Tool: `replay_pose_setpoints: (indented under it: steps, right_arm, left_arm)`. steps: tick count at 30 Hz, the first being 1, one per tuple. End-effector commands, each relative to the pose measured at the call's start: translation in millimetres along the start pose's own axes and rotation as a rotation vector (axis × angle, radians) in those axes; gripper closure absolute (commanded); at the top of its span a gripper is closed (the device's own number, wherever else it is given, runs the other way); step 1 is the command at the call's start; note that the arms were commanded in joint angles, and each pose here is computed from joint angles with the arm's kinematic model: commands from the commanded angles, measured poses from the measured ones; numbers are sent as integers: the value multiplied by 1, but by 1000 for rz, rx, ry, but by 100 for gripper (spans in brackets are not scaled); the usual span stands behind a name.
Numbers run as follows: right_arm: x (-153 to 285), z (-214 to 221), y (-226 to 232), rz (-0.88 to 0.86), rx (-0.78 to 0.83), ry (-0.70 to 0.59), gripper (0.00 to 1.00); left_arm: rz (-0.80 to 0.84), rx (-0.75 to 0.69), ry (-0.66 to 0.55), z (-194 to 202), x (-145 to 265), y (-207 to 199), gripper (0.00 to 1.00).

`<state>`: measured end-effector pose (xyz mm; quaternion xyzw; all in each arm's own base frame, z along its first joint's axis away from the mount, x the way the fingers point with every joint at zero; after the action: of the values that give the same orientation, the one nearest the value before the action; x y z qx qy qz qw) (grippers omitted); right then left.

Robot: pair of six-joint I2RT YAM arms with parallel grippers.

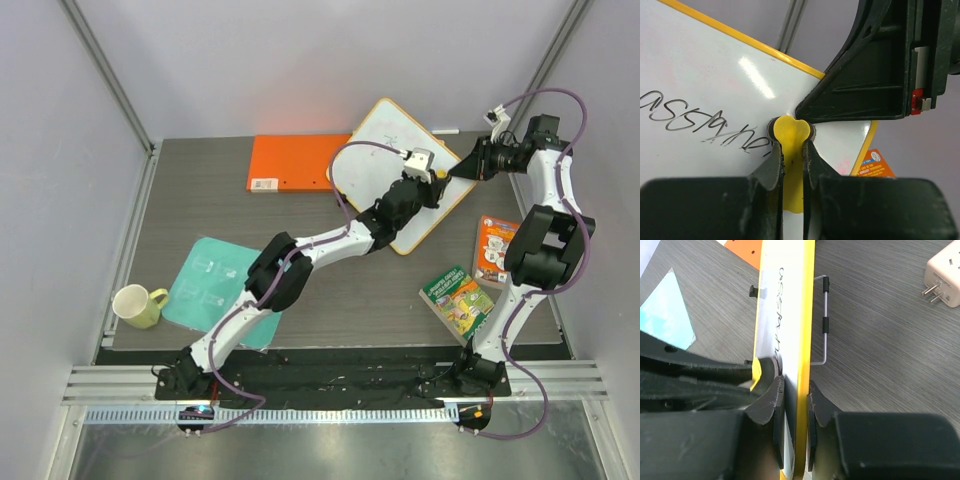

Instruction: Erase the whiteboard

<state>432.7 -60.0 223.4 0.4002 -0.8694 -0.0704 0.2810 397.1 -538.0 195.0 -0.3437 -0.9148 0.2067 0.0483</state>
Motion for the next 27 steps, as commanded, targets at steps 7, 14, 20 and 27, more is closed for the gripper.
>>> replay_pose_setpoints:
  steps: [7,14,20,27]
  right_arm:
    - [-6,4,10,2,114,87,99]
    - [-5,4,10,4,115,90,99]
    - [-5,4,9,3,115,91,99]
    - [-6,4,9,-2,113,87,99]
  left_arm:
    - [-402,-79,25,-6,-7,166,100]
    - [-344,-110,40,-8,-17,170,100]
    - [-149,-109,76,-7,-20,126,100]
    - [62,-153,139,7,-12,57,100]
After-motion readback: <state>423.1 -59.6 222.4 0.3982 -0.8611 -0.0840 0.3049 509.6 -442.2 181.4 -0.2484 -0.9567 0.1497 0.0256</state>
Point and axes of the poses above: each gripper's point midway between its finger pads, its own x axis back along the fingers, its own y axis along the line the jaws close on, z = x × y, the point moved 7 cm from there along x, back along the fingers, and after that the axes turned 4 degrees about x, right-handed, at the moved point
